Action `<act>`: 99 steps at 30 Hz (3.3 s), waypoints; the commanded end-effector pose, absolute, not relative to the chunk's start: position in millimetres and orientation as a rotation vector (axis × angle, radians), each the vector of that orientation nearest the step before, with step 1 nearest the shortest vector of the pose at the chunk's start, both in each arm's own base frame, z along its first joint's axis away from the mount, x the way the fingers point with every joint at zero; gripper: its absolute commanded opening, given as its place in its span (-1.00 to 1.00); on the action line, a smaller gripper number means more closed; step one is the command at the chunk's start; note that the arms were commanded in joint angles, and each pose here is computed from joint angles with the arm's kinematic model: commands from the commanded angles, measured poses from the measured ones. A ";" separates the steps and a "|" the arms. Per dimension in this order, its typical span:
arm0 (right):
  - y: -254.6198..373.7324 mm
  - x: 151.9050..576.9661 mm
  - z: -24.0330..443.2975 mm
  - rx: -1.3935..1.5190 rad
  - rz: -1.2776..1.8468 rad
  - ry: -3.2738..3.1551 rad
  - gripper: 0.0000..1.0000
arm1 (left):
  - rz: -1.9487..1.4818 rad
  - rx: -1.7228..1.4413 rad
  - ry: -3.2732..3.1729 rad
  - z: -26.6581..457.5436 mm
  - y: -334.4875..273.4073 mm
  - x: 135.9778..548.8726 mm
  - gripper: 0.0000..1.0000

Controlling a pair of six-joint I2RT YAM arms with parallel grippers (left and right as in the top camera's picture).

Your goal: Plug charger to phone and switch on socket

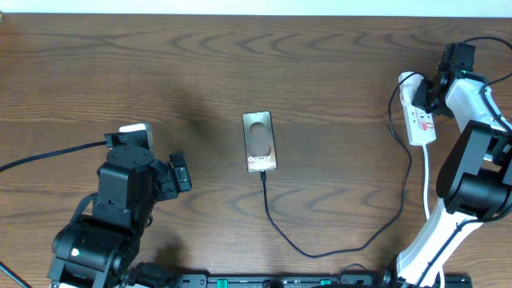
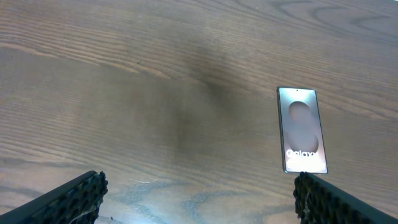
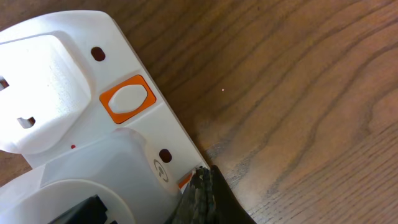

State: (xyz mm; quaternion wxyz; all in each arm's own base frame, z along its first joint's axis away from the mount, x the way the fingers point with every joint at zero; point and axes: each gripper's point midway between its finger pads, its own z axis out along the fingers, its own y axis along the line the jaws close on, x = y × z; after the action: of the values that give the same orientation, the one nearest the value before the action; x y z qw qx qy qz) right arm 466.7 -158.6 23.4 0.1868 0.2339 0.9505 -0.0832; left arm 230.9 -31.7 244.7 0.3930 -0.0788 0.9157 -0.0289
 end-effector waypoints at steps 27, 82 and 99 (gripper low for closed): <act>-123.5 468.9 50.8 0.874 0.038 2.595 -0.98 | -0.048 -0.207 2.322 244.1 -27.7 231.3 0.96; -132.9 463.0 5.3 0.872 -0.079 2.674 -0.98 | -0.048 -0.207 2.322 244.1 -27.7 231.3 0.96; -184.6 427.0 260.5 0.869 -0.289 2.108 -0.98 | -0.048 -0.206 2.322 244.1 -27.7 231.3 0.96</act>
State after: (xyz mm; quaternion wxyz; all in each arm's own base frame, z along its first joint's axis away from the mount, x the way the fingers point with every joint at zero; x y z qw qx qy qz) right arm 445.3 -170.2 205.0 0.3546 0.3331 0.8703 -0.0764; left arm 230.9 -31.7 244.7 0.3930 -0.0788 0.9157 -0.0289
